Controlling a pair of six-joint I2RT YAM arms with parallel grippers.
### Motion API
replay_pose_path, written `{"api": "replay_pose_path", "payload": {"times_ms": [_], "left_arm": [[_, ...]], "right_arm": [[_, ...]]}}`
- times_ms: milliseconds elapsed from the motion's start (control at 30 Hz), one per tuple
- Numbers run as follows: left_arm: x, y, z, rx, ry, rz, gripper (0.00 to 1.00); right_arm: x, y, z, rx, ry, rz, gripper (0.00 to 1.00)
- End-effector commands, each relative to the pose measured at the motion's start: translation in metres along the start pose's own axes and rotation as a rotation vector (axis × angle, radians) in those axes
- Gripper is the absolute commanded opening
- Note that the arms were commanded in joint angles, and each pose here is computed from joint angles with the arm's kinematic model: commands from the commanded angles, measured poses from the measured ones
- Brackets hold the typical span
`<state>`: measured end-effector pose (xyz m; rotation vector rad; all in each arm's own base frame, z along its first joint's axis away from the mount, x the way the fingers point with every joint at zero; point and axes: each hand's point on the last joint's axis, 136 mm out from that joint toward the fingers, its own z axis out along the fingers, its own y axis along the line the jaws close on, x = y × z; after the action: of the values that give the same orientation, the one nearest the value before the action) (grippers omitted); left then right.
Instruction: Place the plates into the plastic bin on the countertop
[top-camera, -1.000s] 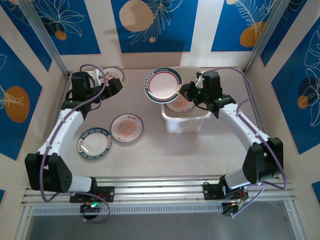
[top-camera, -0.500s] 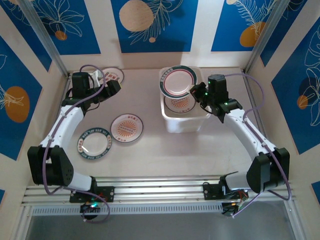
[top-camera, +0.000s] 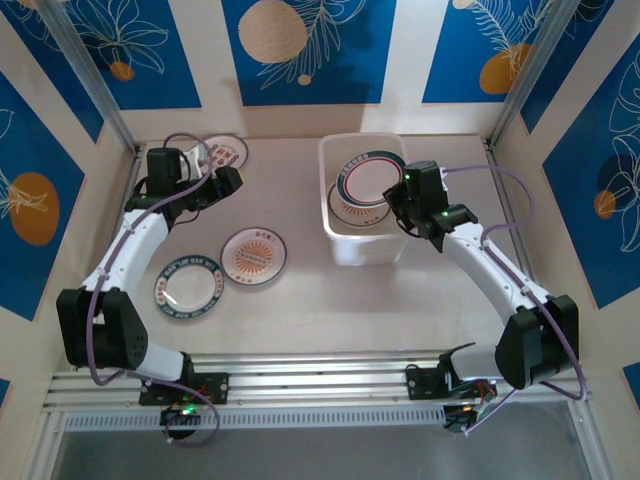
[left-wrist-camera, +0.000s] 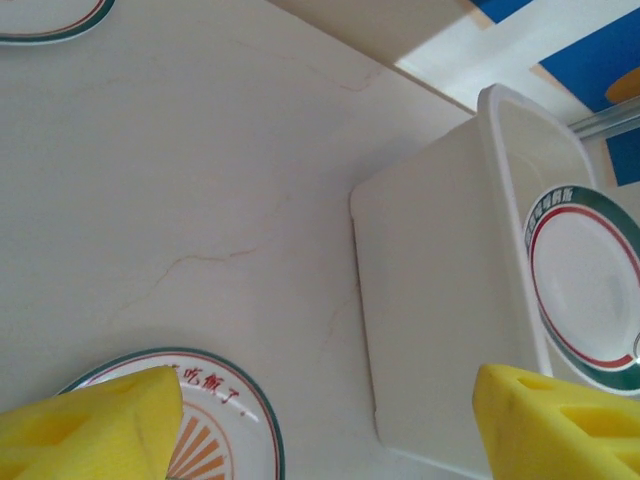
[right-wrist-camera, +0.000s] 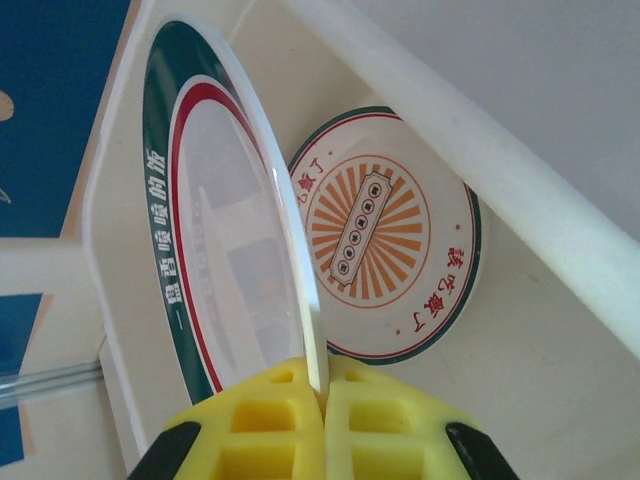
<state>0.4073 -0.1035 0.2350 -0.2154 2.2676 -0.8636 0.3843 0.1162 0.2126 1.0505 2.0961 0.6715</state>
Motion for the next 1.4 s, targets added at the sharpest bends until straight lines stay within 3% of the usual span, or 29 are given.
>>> {"api": "replay_pose_path", "payload": {"times_ms": [0,1033,1267,1367], "left_arm": [[0.012,0.011,-0.014,-0.053,0.011,0.024,0.77],[0.038,0.027,-0.037,-0.123,0.016,0.012,0.77],[0.039,0.028,-0.038,-0.127,0.020,0.009,0.77],[0.039,0.028,-0.038,-0.129,0.018,0.007,0.77]], "right_arm": [[-0.010,-0.002,0.006,0.032,-0.074,0.071,0.00],[0.021,-0.013,0.081,0.363,-0.174,0.238,0.00],[0.031,-0.020,0.091,0.392,-0.168,0.260,0.17],[0.030,-0.020,0.088,0.392,-0.174,0.264,0.32]]}}
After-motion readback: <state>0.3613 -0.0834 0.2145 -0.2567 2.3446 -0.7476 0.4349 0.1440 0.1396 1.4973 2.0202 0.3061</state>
